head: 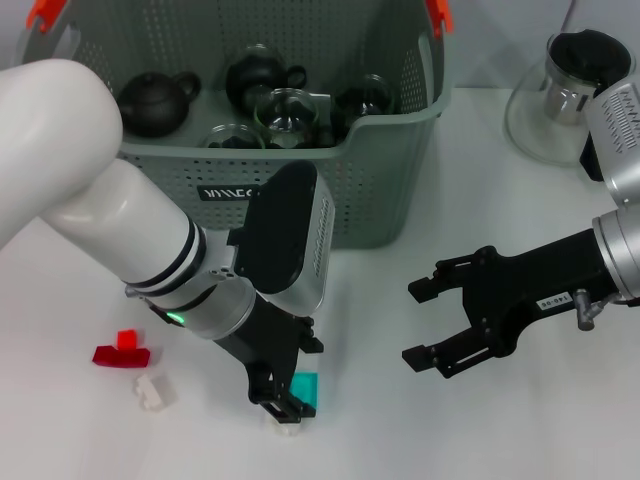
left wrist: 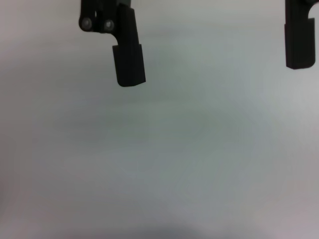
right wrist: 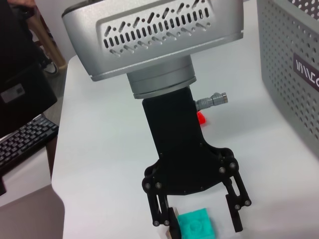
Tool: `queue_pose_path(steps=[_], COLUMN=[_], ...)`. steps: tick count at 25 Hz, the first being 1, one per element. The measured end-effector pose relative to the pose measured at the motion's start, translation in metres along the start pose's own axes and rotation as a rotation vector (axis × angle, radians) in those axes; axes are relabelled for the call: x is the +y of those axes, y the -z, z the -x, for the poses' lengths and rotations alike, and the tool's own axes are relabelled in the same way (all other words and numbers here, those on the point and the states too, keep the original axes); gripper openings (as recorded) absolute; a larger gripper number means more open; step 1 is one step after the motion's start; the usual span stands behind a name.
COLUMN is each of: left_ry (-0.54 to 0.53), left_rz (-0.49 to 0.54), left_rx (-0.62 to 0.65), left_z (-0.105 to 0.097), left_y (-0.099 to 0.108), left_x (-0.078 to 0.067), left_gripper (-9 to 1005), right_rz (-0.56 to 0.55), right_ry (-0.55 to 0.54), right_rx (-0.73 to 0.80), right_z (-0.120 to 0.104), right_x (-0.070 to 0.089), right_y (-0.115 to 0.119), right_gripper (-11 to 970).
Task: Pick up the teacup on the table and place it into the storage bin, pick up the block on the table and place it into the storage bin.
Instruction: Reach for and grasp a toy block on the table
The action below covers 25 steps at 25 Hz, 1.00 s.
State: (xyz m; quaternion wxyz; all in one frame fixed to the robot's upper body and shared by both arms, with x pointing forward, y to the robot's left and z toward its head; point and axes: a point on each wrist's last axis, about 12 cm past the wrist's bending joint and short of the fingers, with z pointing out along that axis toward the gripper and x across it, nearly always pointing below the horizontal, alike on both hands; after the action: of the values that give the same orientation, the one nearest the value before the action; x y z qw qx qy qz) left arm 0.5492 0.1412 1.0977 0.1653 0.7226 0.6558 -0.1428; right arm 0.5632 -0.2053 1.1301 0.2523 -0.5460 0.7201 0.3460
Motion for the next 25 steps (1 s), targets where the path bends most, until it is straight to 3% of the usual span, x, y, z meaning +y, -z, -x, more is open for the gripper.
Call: queue_pose_path(steps=[25], left_ry=[-0.055], left_rz=[-0.001], left_rx=[0.043], left_z=[0.012], left_y=[0.007], left_x=[0.001], left_gripper=[687], right_rz=[-0.011], right_ry=[0.002], right_rx=[-0.010], right_z=[0.002], right_x=[-0.001], right_y=[-0.001], right_gripper=[925])
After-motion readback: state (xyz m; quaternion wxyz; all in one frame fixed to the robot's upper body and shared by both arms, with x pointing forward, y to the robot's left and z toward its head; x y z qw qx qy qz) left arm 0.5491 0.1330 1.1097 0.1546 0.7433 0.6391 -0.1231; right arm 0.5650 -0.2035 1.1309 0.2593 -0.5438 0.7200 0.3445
